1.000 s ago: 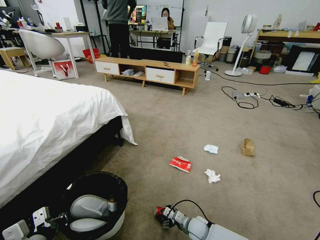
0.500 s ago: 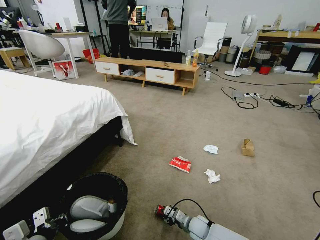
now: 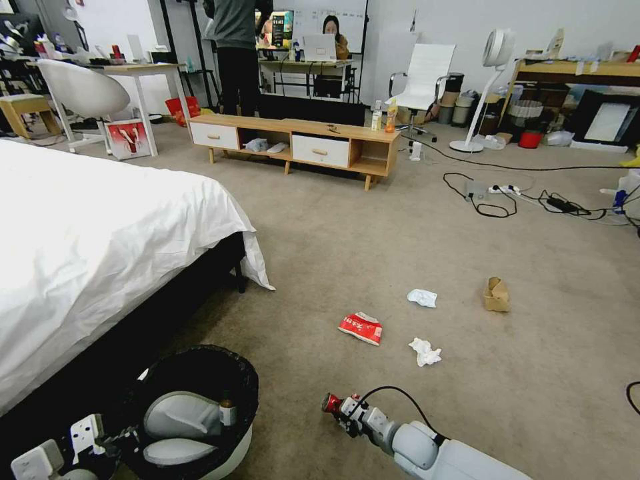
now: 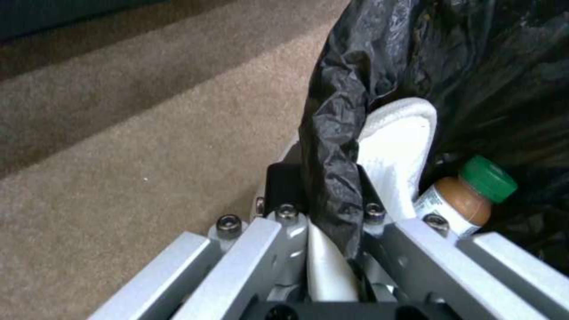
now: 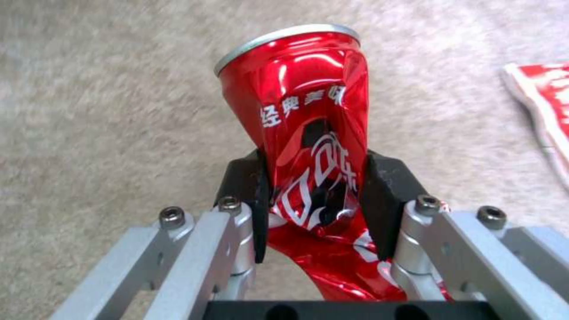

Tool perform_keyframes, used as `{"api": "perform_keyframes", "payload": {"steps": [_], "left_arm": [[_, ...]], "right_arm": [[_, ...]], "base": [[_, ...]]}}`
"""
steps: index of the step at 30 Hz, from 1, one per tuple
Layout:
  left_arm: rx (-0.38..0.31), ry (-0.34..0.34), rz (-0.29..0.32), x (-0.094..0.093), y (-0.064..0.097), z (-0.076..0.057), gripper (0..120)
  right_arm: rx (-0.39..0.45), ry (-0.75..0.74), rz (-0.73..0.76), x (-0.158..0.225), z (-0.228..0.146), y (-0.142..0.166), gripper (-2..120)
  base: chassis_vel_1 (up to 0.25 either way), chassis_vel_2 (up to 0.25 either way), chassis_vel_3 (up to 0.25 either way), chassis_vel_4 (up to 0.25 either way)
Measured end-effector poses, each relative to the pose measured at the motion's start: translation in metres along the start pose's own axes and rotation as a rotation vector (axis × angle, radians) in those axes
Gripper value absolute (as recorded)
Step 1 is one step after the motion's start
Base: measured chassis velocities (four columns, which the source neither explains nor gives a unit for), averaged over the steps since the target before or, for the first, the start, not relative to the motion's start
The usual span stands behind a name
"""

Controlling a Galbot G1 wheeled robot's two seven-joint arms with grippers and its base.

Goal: Pick up the trash bin and place the garbage on the floor into it.

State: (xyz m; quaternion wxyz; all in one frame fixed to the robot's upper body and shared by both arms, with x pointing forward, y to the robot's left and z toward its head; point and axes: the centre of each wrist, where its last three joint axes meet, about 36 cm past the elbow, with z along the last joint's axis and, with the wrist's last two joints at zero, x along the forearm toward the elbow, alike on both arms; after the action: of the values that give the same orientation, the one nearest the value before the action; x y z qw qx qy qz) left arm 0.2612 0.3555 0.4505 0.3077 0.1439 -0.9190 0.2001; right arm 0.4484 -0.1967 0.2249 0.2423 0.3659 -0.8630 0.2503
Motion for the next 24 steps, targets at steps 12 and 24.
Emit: {"api": "perform_keyframes", "payload": {"steps": [12,24], "left_arm": [[-0.007,-0.026,0.02,0.007,-0.005,-0.01,3],[0.0,-0.051,0.059,0.013,-0.014,-0.022,3]], "right_arm": [[-0.079,-0.249,0.089,0.068,-0.105,-0.047,30],[-0.181,-0.573,0.04,0.152,-0.244,-0.056,30]], "base": [[0.0,0.0,0.0,0.0],[0.0,0.0,0.0,0.0]]}}
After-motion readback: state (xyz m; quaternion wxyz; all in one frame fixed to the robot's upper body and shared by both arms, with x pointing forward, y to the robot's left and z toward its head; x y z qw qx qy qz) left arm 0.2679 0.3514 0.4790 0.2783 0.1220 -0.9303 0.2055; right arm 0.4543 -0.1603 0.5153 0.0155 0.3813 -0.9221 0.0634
